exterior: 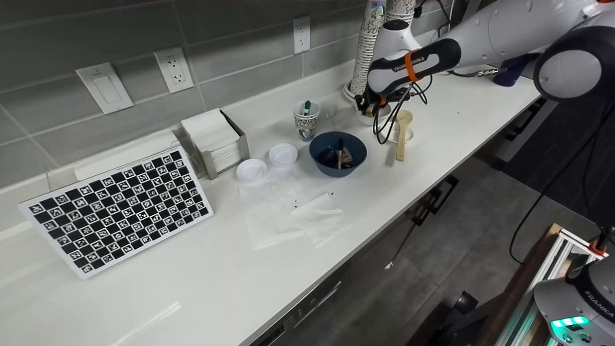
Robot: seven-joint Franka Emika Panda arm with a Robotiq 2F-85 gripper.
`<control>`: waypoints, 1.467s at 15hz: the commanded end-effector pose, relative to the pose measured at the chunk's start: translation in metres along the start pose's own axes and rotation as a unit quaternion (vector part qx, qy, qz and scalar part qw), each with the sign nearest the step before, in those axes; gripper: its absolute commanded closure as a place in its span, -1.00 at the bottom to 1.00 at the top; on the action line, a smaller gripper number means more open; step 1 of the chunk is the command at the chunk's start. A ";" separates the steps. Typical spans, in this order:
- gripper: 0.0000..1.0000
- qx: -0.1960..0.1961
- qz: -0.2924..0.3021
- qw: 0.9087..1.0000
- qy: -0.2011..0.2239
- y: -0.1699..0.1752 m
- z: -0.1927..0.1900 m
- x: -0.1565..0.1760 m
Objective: Put the sachet on the white object
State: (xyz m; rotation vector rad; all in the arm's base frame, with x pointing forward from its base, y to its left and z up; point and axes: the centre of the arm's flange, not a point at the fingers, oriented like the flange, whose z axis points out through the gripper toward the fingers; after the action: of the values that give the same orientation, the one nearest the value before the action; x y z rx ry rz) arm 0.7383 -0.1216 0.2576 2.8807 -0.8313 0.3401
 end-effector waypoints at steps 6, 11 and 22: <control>1.00 0.026 0.002 0.999 -0.021 -0.009 -0.047 0.002; 0.99 0.054 0.001 0.998 -0.026 0.057 -0.126 0.012; 0.99 0.070 0.132 0.980 -0.129 0.119 -0.114 -0.085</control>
State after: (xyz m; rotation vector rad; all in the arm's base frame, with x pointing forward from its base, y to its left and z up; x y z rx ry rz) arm 0.6102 -0.1914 0.3792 2.9736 -1.1283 -0.0380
